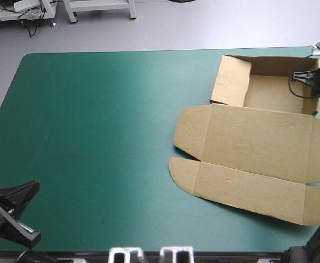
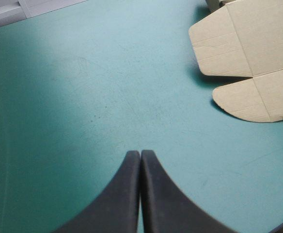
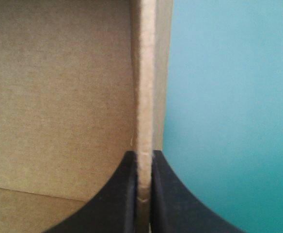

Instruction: Fold the box

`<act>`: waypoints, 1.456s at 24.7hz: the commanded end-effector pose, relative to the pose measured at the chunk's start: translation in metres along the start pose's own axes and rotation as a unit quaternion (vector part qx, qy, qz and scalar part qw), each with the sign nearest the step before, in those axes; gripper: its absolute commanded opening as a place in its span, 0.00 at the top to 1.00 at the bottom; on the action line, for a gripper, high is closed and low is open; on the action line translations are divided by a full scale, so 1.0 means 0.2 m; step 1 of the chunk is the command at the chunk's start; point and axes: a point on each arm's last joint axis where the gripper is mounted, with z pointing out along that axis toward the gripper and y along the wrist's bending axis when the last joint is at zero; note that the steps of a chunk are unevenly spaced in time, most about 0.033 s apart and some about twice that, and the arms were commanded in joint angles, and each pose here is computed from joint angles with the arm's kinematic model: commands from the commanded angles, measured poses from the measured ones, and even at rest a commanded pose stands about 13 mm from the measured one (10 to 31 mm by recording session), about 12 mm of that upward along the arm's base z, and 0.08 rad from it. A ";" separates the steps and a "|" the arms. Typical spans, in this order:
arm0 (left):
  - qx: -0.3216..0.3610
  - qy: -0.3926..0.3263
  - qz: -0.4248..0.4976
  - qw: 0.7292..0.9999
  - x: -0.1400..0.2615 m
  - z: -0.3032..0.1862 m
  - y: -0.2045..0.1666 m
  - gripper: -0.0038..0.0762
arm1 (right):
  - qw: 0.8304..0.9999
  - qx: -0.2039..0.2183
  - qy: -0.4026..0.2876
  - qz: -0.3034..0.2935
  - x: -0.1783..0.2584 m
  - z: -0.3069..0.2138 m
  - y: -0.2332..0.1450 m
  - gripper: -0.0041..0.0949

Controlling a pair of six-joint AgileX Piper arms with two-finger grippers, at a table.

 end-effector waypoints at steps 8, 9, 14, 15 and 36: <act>0.004 -0.008 -0.002 1.000 -0.03 0.00 0.00 0.96 | 0.997 0.057 0.028 0.031 0.05 0.05 -0.40 0.93; 0.004 -0.008 -0.002 1.000 -0.03 0.00 0.00 0.96 | 0.997 0.055 0.035 0.029 0.05 0.09 -0.40 0.88; 0.003 -0.007 -0.002 1.000 -0.03 0.00 0.00 0.96 | 0.997 0.052 0.049 0.028 0.05 0.15 -0.40 0.57; 0.002 -0.007 -0.002 1.000 -0.03 0.00 0.00 0.96 | 0.997 0.053 0.050 0.027 0.05 0.15 -0.40 0.57; -0.023 -0.037 0.051 0.998 -0.06 0.00 0.02 0.96 | 0.990 -0.045 -0.119 0.053 0.11 -0.55 -0.21 0.78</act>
